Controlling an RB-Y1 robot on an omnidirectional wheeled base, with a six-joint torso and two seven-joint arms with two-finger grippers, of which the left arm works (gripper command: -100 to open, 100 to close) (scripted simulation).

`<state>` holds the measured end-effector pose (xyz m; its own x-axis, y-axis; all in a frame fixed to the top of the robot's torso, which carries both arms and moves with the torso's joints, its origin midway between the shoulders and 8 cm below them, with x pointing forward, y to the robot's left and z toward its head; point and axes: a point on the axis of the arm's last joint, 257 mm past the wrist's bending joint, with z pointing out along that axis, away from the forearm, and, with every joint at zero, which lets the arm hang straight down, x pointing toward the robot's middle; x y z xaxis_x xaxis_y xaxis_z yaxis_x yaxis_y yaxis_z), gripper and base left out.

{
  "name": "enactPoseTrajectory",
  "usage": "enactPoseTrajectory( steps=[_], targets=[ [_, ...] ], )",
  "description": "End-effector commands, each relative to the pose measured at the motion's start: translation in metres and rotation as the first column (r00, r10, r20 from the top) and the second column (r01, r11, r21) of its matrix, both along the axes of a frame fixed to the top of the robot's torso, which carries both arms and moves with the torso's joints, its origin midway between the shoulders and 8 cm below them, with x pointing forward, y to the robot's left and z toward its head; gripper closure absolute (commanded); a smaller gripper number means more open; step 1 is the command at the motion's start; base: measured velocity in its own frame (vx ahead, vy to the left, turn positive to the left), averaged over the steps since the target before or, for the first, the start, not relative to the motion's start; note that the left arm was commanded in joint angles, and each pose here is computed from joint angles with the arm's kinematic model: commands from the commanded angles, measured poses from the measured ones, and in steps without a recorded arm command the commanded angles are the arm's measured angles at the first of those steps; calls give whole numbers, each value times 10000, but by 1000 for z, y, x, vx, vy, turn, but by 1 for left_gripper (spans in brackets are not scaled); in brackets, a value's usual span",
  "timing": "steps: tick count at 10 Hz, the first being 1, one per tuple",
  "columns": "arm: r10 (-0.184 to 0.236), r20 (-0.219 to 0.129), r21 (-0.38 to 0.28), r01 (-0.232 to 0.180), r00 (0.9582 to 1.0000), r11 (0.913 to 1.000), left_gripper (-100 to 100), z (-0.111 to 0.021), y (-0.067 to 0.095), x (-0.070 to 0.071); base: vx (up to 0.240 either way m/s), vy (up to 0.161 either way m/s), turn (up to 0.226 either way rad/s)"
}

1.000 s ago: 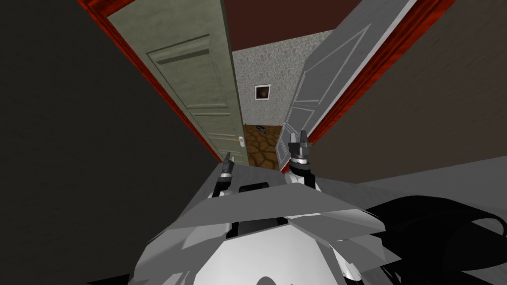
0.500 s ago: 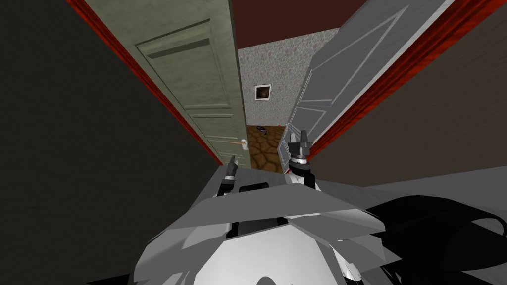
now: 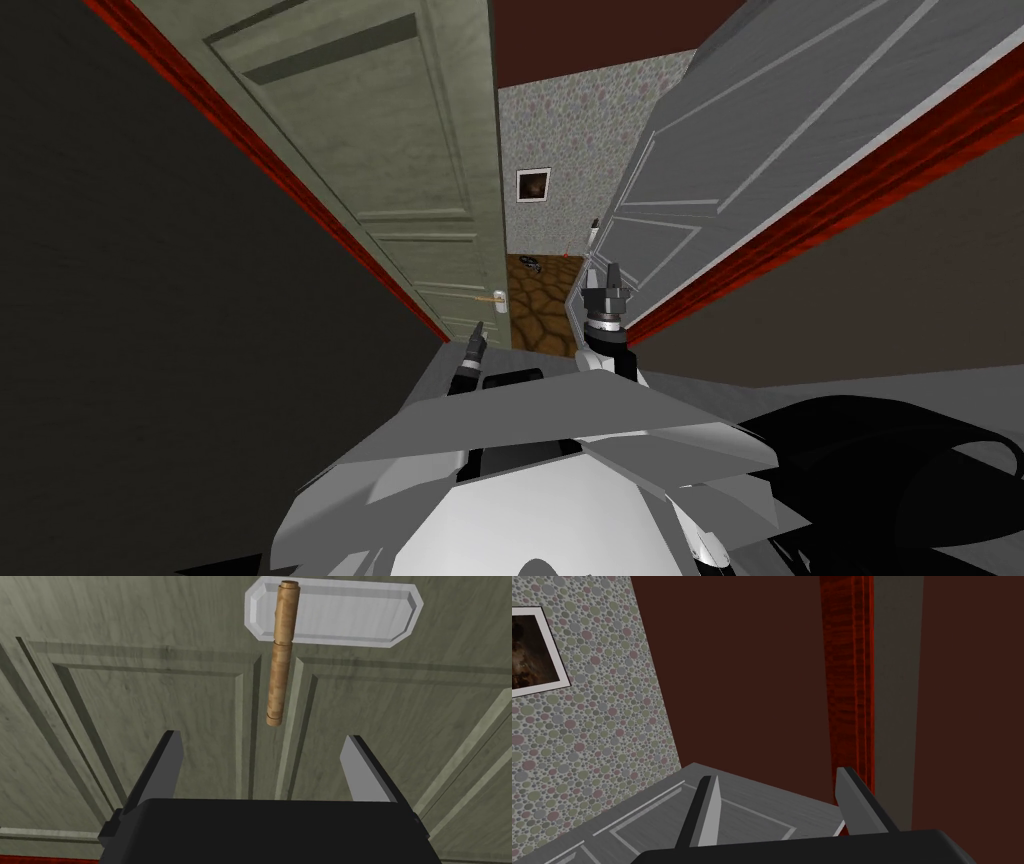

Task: Push the door open

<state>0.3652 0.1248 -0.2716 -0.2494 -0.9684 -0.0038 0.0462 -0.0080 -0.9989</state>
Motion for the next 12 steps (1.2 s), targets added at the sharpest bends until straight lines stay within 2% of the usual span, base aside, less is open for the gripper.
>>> enactPoseTrajectory(
  steps=[1,3,4,12],
  targets=[
    [-122,-214,38,123,9997,9999,-100,-10,-5,-3,218,100,-14],
    [-249,-442,76,252,9987,9997,-100,-20,-10,-7,222,76,-17],
    [-211,-368,64,214,9991,9998,-100,-17,-10,-6,107,19,-2],
    [-40,-462,23,41,9989,10000,-100,-21,-8,15,161,-40,-23]
  ],
)
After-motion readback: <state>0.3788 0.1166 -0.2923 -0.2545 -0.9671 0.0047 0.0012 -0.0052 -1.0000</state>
